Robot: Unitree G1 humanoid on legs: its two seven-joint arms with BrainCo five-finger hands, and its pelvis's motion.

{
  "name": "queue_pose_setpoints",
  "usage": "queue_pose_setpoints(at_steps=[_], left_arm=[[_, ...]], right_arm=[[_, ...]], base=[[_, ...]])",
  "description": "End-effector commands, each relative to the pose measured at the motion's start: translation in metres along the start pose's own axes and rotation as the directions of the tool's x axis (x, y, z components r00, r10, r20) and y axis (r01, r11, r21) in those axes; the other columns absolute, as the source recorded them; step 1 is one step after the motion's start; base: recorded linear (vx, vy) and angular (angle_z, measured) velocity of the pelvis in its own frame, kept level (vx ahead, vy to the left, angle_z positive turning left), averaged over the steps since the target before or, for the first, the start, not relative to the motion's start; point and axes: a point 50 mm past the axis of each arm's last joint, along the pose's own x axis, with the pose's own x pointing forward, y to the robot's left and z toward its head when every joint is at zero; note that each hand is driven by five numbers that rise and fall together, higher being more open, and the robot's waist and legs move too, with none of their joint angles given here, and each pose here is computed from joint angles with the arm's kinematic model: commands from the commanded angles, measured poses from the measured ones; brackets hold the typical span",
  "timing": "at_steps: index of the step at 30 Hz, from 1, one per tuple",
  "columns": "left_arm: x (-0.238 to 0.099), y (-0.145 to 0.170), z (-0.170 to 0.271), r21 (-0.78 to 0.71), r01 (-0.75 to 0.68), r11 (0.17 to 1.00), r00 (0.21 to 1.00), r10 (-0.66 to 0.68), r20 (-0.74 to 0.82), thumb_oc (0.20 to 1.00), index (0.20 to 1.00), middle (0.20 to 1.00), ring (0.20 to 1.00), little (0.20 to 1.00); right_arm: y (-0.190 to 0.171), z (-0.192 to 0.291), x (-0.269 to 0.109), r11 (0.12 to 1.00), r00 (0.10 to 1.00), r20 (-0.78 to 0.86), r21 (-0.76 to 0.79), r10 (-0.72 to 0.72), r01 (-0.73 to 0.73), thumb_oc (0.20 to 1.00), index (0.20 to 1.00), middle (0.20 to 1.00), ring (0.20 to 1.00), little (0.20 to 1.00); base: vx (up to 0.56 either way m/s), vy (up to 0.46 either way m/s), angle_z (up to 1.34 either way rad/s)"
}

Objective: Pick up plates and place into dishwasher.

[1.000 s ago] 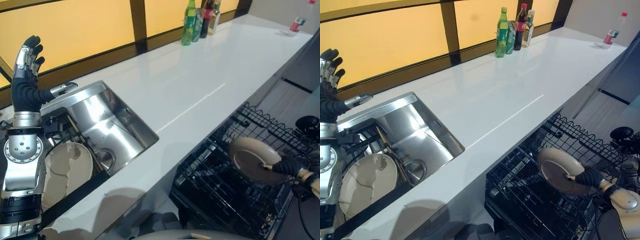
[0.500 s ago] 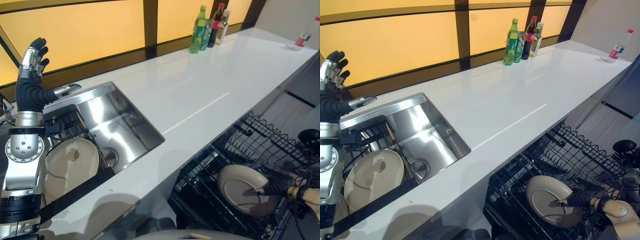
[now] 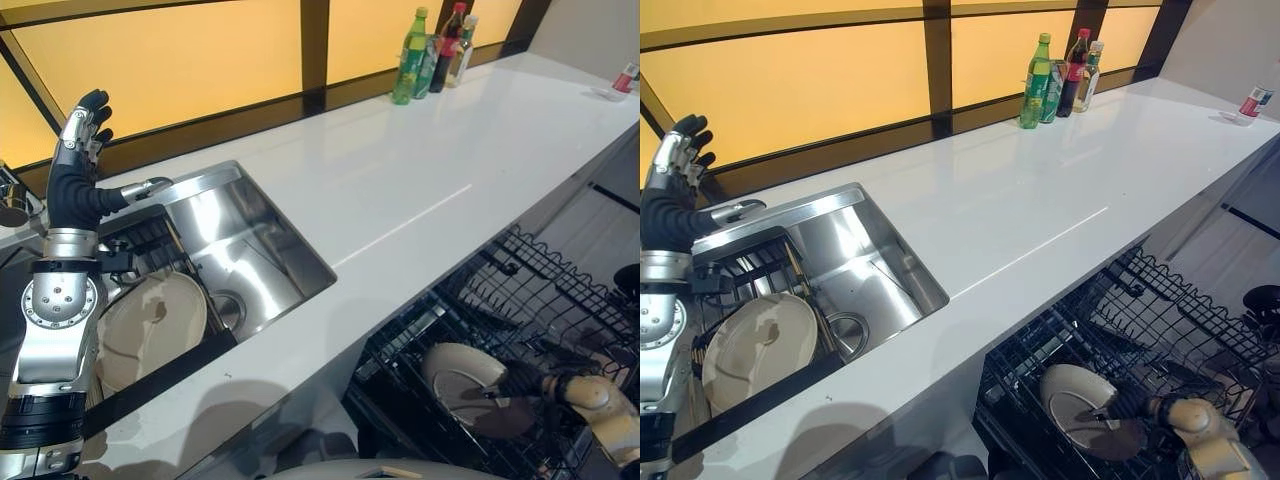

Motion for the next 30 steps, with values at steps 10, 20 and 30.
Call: queue_pose_setpoints(at_steps=[10, 20, 30], left_arm=[[0.029, -0.011, 0.022, -0.018, 0.042, 0.999, 0.995, -0.041, 0.089, 1.0, 1.0, 1.0, 1.0, 1.0], [0.029, -0.01, 0.021, -0.015, 0.047, 0.999, 0.996, -0.046, 0.079, 1.0, 1.0, 1.0, 1.0, 1.0], [0.027, 0.0, 0.013, 0.032, 0.044, 0.998, 0.998, -0.046, 0.034, 1.0, 1.0, 1.0, 1.0, 1.0]], right_arm=[[0.066, -0.003, 0.044, 0.987, 0.984, -0.092, 0.07, 0.151, -0.144, 0.2, 0.2, 0.2, 0.2, 0.2], [0.067, -0.009, 0.042, 0.991, 0.99, -0.108, 0.11, 0.09, -0.079, 0.47, 0.47, 0.47, 0.47, 0.47], [0.034, -0.006, 0.026, 0.985, 0.985, -0.106, 0.091, -0.139, 0.149, 1.0, 1.0, 1.0, 1.0, 1.0]], base=[[0.02, -0.002, 0.1], [0.0, -0.003, 0.05], [0.0, 0.0, 0.0]])
